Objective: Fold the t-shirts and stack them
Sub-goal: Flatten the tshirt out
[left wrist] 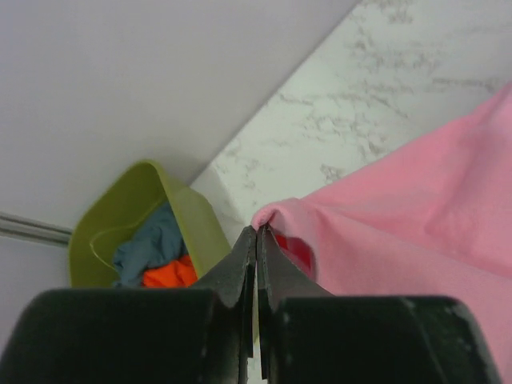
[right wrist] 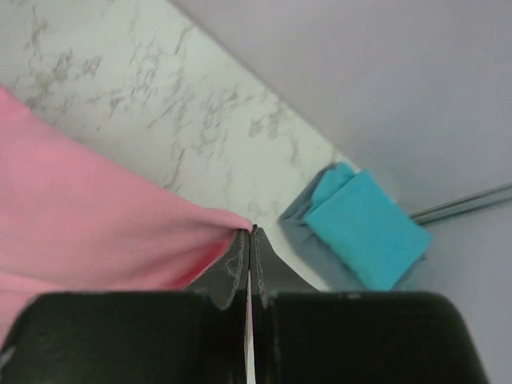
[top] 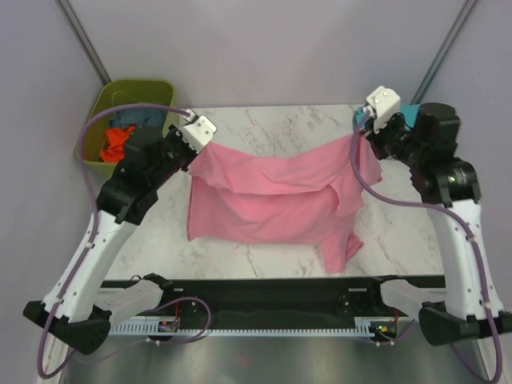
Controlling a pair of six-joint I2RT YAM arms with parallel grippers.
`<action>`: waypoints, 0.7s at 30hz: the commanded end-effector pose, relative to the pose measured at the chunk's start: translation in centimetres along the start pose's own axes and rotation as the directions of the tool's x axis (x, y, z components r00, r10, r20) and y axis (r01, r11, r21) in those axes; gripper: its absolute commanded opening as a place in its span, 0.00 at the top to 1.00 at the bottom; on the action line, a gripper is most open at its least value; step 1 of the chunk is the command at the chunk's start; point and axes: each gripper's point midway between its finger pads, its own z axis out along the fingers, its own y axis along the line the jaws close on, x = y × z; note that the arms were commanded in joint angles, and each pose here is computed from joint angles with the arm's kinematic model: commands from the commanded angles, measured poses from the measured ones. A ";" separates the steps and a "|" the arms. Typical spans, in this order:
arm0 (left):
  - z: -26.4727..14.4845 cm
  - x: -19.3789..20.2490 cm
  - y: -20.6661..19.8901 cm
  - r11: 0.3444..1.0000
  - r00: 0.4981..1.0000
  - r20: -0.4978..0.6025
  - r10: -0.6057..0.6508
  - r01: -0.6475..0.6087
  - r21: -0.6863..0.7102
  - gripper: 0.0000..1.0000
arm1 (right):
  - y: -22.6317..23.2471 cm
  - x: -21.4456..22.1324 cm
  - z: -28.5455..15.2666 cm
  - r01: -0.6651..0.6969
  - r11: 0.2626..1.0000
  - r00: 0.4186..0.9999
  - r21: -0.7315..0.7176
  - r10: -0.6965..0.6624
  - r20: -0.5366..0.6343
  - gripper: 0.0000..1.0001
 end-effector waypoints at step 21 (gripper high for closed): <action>16.4 24.5 -4.9 0.934 0.815 -0.461 -0.351 0.338 -0.113 0.49 | 4.9 21.4 29.6 -0.461 0.875 0.857 -0.151 0.395 -0.330 0.69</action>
